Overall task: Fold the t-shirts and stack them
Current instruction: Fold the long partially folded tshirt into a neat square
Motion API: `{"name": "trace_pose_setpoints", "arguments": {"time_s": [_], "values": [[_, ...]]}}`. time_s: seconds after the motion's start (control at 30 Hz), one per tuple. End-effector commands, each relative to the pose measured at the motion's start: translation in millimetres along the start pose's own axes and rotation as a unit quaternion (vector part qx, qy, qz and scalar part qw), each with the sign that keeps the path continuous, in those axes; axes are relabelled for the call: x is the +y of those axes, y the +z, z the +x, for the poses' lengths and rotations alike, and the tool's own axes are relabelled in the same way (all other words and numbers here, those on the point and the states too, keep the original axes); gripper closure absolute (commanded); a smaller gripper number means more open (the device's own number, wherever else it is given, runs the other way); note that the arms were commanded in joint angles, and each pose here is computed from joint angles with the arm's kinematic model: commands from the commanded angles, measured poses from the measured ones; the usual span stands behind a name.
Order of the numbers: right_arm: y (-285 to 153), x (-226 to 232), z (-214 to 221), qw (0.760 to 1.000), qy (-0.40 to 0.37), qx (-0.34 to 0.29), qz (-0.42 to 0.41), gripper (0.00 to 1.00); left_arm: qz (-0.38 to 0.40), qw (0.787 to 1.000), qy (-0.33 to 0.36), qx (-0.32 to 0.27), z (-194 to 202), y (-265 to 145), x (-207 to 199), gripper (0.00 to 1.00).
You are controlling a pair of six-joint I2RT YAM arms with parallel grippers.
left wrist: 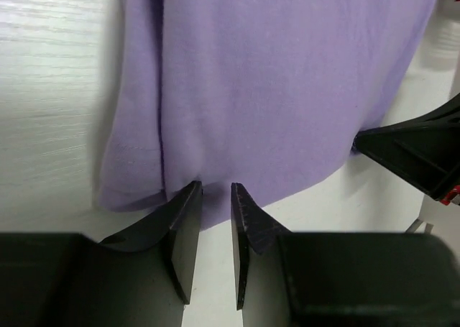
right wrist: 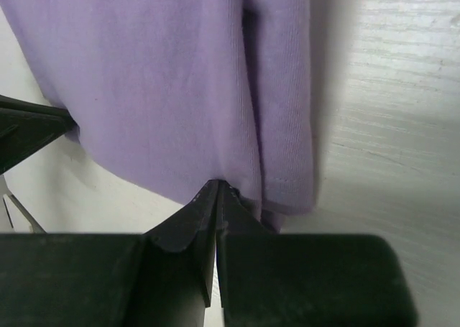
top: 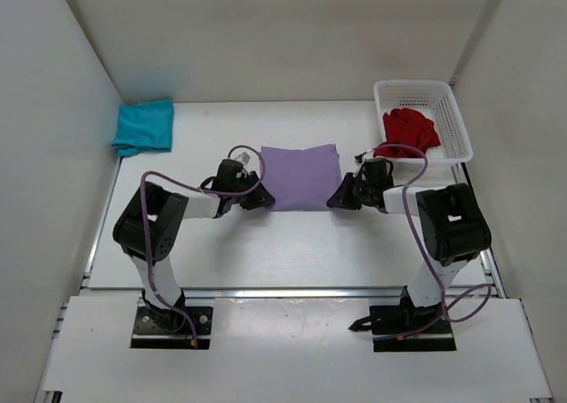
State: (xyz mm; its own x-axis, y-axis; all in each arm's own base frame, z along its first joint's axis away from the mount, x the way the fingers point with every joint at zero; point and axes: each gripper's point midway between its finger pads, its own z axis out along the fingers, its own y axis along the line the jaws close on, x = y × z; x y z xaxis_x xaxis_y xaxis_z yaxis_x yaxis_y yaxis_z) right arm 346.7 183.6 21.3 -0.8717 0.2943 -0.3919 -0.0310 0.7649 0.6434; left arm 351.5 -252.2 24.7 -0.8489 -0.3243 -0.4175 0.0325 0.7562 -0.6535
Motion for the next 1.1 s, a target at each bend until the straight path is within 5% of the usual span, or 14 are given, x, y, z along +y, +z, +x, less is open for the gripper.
{"name": "trace_pose_setpoints", "arguments": {"time_s": [0.0,0.17,0.33,0.57,0.8,0.97,1.07], "values": [[-4,-5,0,1.0,-0.017,-0.026,0.005,1.0,-0.019,1.0,-0.016,-0.001,15,-10,25,0.65],[-20,9,3,0.999,-0.025,-0.028,-0.012,1.0,0.01,0.999,-0.012,-0.038,-2,-37,6,0.63],[-43,55,-66,0.992,-0.058,-0.109,-0.033,0.99,0.057,0.992,0.018,-0.109,-44,-67,-52,0.59],[16,73,-129,0.992,-0.088,-0.087,-0.04,1.0,0.062,0.993,0.02,-0.099,-110,-8,-84,0.6],[64,26,-154,0.995,-0.081,-0.044,0.033,1.0,0.026,0.996,-0.053,-0.061,-140,56,-27,0.62],[62,-5,-147,0.997,-0.046,-0.051,0.04,1.0,-0.005,0.992,-0.099,-0.075,-147,53,28,0.63],[62,-7,-153,0.997,-0.047,-0.05,0.045,1.0,0.023,0.99,-0.097,-0.095,-153,39,19,0.62]]}}
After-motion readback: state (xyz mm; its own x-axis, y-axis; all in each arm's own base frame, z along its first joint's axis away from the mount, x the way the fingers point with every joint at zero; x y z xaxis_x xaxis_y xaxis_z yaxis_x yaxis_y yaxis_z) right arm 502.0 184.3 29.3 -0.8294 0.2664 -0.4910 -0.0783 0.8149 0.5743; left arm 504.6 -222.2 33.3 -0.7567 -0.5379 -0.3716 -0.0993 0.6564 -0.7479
